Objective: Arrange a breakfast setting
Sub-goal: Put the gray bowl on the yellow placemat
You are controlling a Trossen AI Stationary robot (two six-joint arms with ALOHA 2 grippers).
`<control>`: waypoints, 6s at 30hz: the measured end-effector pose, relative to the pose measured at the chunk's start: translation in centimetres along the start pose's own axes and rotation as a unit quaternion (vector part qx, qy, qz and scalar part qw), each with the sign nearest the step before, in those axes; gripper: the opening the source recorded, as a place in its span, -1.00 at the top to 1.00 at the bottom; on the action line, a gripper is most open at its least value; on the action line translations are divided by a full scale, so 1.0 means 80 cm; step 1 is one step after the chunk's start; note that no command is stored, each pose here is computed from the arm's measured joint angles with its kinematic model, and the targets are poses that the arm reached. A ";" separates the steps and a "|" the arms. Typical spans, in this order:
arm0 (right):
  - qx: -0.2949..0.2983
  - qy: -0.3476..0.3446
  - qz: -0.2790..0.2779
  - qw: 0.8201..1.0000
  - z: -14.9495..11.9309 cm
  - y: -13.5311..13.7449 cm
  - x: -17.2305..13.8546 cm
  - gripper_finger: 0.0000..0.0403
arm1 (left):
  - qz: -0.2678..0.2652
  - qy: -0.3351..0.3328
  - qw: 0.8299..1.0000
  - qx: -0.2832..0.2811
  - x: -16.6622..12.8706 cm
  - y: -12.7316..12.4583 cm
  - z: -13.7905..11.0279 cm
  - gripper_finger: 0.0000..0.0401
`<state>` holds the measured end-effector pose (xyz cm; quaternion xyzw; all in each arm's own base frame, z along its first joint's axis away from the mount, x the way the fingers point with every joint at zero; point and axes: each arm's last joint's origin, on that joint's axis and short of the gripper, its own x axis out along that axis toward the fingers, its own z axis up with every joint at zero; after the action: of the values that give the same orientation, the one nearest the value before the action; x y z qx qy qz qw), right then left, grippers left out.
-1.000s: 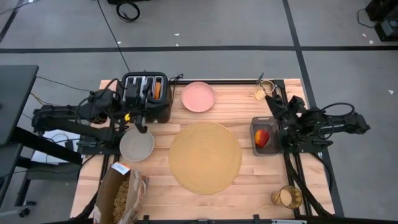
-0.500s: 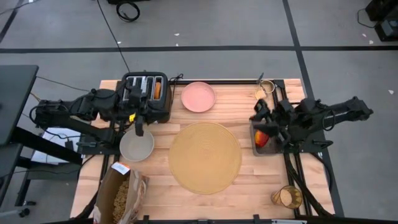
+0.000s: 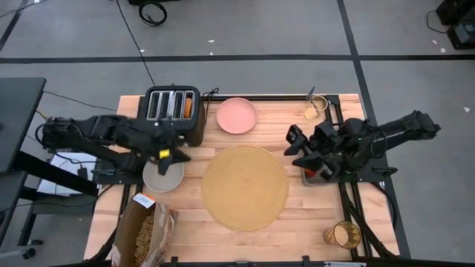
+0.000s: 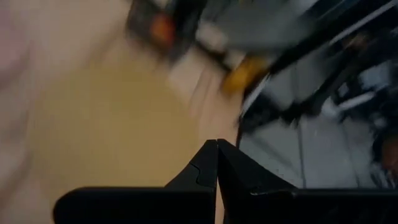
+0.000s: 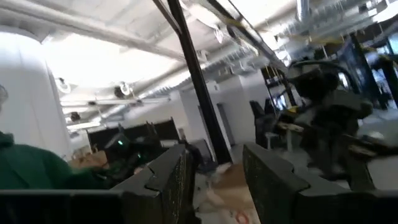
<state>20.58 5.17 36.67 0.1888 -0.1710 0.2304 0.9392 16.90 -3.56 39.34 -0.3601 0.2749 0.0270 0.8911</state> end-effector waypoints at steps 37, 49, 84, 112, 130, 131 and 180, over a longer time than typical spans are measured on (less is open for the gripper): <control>-0.068 0.173 -0.263 0.947 -0.056 -0.048 -0.009 -0.06 | 0.405 0.187 0.857 -0.257 0.164 0.119 -0.122 0.20; -0.066 0.179 -0.277 0.942 -0.057 -0.053 -0.012 -0.06 | 0.418 0.160 0.853 -0.269 0.182 0.148 -0.143 0.21; -0.153 0.107 -0.292 0.938 -0.011 -0.035 -0.031 -0.04 | 0.224 0.256 0.933 0.121 0.174 -0.001 -0.091 0.96; -0.151 0.471 -0.333 0.803 -0.025 -0.007 -0.013 -0.04 | 0.048 0.200 0.711 0.672 0.318 0.010 -0.064 0.94; -0.102 0.522 -0.346 0.773 -0.078 -0.005 0.006 -0.04 | 0.070 0.287 0.591 0.750 0.365 0.045 -0.100 0.94; -0.103 0.522 -0.345 0.773 -0.080 -0.006 0.008 -0.04 | 0.069 0.287 0.591 0.750 0.365 0.045 -0.101 0.94; -0.060 0.508 -0.338 0.790 -0.093 -0.014 0.022 -0.04 | 0.087 0.292 0.618 0.724 0.364 0.042 -0.099 0.75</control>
<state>24.37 8.11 30.64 0.0332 0.3924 -0.0503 0.9178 37.05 -10.61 17.73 0.4387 0.4813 -0.2104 0.7292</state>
